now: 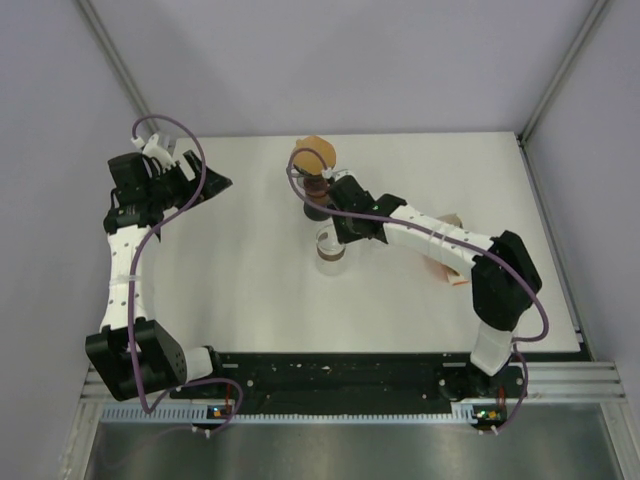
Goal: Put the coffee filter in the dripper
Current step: Place the coffee server at the center of the board, then pick up the coffee dripper from the center of the board.
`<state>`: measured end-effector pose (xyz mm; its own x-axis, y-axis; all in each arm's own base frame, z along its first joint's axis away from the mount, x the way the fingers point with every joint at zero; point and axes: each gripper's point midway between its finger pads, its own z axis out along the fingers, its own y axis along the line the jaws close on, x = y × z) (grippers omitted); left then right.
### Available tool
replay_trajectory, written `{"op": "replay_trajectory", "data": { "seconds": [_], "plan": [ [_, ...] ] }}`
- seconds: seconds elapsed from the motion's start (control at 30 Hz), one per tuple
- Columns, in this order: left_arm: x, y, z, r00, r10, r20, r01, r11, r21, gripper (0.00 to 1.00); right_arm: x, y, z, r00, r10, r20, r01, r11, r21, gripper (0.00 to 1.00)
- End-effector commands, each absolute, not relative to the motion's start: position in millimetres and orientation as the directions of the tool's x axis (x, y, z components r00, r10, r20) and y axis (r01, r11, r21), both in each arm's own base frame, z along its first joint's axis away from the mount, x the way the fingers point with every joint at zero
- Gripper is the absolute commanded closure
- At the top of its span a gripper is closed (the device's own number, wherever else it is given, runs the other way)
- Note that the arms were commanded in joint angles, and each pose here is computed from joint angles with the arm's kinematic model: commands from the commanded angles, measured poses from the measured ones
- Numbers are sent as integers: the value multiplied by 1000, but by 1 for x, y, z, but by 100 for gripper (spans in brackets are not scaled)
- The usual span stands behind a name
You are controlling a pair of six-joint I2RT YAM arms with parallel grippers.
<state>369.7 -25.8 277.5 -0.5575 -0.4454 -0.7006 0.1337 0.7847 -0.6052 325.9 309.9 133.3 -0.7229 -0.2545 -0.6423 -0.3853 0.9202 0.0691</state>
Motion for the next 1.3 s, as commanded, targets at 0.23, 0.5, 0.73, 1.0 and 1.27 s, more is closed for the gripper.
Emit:
{"op": "replay_trajectory", "data": {
  "seconds": [0.23, 0.5, 0.73, 1.0, 1.27],
  "plan": [
    [369, -26, 294, -507, -439, -742, 184, 786, -591, 9, 339, 329, 155, -691, -214, -691, -392, 914, 109, 52],
    [368, -26, 296, -503, -437, -745, 189, 786, -589, 9, 363, 279, 246, -541, -226, -810, -372, 928, -10, 31],
    [368, -28, 296, -508, -439, -741, 193, 780, -595, 9, 400, 202, 207, -652, -173, -739, -281, 959, 23, 31],
    [368, -27, 295, -507, -441, -740, 188, 782, -595, 9, 420, 181, 135, -771, -172, -613, -264, 962, 63, 31],
    [364, -31, 299, -510, -426, -747, 218, 776, -591, 9, 424, 170, 92, -820, -182, -543, -230, 973, 20, 60]
  ]
}}
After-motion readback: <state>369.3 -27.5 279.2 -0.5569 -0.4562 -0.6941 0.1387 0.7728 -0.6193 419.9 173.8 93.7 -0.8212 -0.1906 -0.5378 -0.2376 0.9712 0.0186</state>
